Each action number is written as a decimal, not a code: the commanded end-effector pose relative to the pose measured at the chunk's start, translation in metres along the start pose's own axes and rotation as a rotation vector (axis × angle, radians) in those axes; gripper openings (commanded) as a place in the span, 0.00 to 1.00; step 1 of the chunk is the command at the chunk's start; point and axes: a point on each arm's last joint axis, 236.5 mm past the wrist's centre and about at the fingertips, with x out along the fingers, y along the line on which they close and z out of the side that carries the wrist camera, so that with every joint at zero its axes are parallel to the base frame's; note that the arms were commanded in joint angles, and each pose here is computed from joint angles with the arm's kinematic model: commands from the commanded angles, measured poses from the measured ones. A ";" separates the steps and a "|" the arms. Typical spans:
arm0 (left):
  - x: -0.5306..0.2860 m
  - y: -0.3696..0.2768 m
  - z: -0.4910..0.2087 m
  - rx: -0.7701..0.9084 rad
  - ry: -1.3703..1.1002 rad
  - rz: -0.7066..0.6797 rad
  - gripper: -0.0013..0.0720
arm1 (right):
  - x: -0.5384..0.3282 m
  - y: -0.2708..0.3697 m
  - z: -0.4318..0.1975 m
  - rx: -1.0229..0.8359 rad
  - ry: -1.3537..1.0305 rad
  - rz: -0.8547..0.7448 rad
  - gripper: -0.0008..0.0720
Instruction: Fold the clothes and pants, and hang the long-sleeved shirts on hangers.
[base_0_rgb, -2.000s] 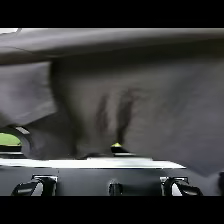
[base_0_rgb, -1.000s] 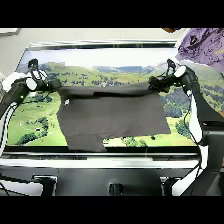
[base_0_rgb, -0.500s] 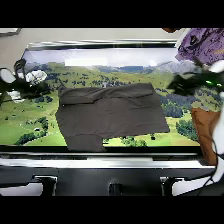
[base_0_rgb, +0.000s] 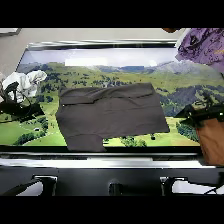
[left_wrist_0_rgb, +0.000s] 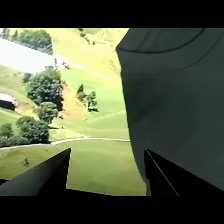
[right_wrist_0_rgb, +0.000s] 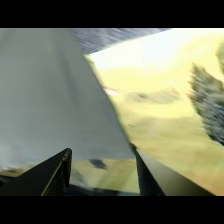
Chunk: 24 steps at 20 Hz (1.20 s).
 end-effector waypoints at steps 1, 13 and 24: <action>0.002 0.003 -0.008 -0.009 0.016 -0.001 0.74 | 0.021 -0.028 -0.022 0.006 0.064 -0.053 0.67; 0.002 0.002 -0.009 -0.143 0.018 -0.003 0.74 | 0.060 -0.018 -0.042 0.058 0.130 0.084 0.67; 0.000 0.023 -0.020 -0.220 -0.007 -0.107 0.74 | 0.083 -0.010 -0.039 -0.006 0.103 0.031 0.06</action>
